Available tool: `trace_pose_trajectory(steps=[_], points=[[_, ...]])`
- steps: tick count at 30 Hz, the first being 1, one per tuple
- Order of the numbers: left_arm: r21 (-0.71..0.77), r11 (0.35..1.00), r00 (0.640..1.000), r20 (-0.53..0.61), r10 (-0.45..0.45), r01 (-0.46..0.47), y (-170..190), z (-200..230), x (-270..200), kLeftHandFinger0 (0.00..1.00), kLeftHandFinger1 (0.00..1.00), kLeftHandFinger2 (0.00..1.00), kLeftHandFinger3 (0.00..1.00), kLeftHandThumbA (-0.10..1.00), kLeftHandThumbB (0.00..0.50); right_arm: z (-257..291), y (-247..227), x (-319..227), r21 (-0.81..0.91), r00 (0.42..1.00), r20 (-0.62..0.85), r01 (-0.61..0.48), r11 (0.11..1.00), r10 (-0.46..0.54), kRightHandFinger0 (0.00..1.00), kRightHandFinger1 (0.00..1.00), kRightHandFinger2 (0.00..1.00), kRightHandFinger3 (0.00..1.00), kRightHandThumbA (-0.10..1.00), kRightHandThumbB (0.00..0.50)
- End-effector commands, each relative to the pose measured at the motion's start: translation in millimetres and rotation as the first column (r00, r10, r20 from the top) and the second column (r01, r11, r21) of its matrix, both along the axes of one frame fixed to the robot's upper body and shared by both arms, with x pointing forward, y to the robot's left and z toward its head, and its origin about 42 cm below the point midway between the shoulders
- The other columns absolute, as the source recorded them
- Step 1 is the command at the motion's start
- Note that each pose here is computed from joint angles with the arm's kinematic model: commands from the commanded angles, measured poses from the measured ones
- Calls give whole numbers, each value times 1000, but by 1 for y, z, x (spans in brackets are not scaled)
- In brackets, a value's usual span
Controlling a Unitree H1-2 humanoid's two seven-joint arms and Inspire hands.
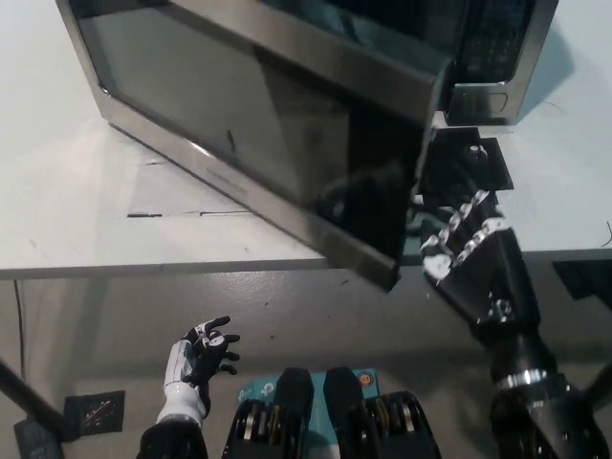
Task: A microwave is kept infront of the robot with its door slightly ajar. The robot uses its right hand to push the door towards the left to open it.
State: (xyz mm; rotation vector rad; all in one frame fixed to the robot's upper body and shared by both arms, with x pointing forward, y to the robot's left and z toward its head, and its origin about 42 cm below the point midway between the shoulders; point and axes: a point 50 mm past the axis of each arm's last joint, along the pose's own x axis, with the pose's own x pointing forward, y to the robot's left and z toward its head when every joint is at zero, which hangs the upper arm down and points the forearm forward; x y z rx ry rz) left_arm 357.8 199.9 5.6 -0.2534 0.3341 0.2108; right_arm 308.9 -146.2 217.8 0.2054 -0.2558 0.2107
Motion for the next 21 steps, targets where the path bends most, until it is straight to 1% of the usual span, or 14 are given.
trace_pose_trajectory(steps=[1,2,4,7,8,9,12,13,16,18,19,20,21], points=[[22,1000,997,70,-14,13,-4,15,14,258,294,418,538,56,0,9,24,-14,22,982,35,-187,982,187,486,663,752,910,434,174],[21,1000,997,70,-14,13,-4,15,14,260,296,421,538,59,0,8,24,-15,22,982,35,-188,982,188,482,661,751,907,437,173],[6,1000,998,67,-4,3,-4,16,14,241,283,415,530,35,3,2,25,-27,56,977,15,-214,975,214,492,695,766,908,463,197],[-15,1000,998,68,0,1,-6,18,16,231,281,409,517,25,9,0,24,-32,49,975,8,-223,974,223,499,714,794,941,491,199],[-13,1000,998,70,-4,5,-6,18,16,251,294,417,516,24,0,-2,25,-34,52,975,2,-222,974,223,499,711,791,940,486,190],[-8,1000,997,72,-10,11,-6,18,16,259,303,430,521,28,0,-4,26,-37,52,975,-6,-221,974,222,486,696,777,930,495,198],[-14,1000,997,75,-5,6,-8,19,18,259,300,419,510,15,0,-7,26,-41,53,976,-22,-215,975,217,473,689,761,916,505,211],[-6,1000,996,85,-13,13,-7,20,19,272,306,417,508,24,0,-8,26,-41,51,976,-21,-215,975,216,469,681,760,911,507,209],[-3,1000,996,86,-5,5,-8,20,20,239,285,393,484,22,3,-13,24,-41,51,978,-24,-206,977,208,491,704,800,956,461,164],[-9,1000,996,88,-5,5,-8,21,23,235,279,384,489,39,9,-13,21,-39,51,979,-23,-203,978,204,491,694,789,955,463,169],[-10,1000,996,85,-6,6,-7,21,23,235,281,390,499,56,10,-13,19,-39,50,979,-23,-199,979,201,500,694,787,957,496,180],[-15,1000,996,87,-6,7,-8,22,25,236,283,392,504,67,7,-11,16,-38,45,980,-20,-197,979,198,503,695,788,959,506,184],[-11,1000,996,86,-9,10,-8,23,26,243,296,405,512,80,2,-11,14,-36,51,981,-20,-191,980,193,502,693,786,960,505,177]])
